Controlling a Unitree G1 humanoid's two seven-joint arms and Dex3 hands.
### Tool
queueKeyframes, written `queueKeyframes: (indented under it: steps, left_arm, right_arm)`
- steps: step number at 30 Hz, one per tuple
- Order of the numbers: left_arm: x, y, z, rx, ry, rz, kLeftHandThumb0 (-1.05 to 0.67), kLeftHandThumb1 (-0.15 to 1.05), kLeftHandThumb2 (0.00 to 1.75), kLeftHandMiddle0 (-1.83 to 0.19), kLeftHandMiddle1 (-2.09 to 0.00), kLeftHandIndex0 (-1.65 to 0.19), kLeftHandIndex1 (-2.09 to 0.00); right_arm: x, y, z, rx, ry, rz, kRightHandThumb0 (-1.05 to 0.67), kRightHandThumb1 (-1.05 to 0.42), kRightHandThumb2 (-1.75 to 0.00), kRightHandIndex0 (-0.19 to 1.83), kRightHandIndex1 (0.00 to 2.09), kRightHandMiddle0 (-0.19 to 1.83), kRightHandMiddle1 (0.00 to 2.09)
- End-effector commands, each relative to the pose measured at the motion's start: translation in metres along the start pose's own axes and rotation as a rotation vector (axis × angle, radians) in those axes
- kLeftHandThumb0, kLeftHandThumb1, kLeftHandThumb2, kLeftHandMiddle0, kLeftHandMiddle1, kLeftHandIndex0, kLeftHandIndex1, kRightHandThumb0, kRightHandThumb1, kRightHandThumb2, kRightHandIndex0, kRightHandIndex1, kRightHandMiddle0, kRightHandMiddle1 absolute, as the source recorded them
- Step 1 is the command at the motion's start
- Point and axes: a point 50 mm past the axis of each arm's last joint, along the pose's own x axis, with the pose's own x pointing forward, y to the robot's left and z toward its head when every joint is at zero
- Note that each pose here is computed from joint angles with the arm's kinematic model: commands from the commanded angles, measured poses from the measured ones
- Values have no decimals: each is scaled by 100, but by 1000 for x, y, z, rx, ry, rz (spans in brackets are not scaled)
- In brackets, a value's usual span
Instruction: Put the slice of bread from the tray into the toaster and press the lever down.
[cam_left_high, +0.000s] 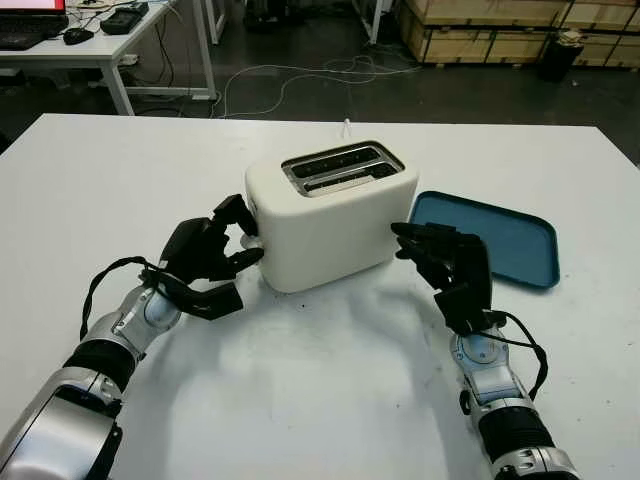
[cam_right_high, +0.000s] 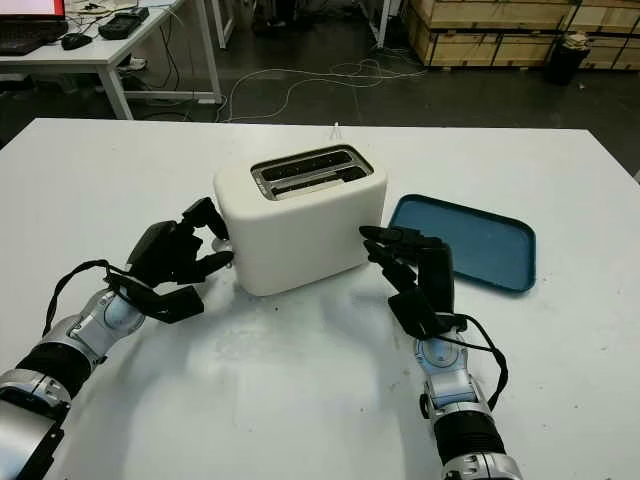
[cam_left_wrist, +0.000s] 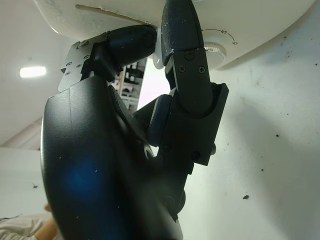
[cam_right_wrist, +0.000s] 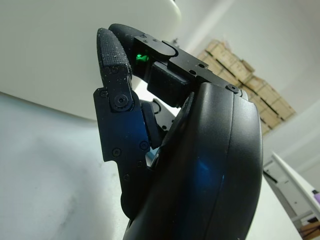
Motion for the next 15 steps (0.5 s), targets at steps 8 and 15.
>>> queueKeyframes:
  steps: [8, 15]
  left_arm:
    - [-34, -72, -16, 83, 174, -373, -73, 92, 55, -133, -163, -133, -133]
    - [-28, -58, -14, 62, 143, -306, -72, 92, 54, -139, -168, -141, -140]
  right_arm:
    - [0, -1, 0, 22, 6, -18, -52, -92, -3, 100, 86, 122, 0]
    - [0, -1, 0, 20, 3, -18, -52, -92, -3, 100, 86, 122, 0]
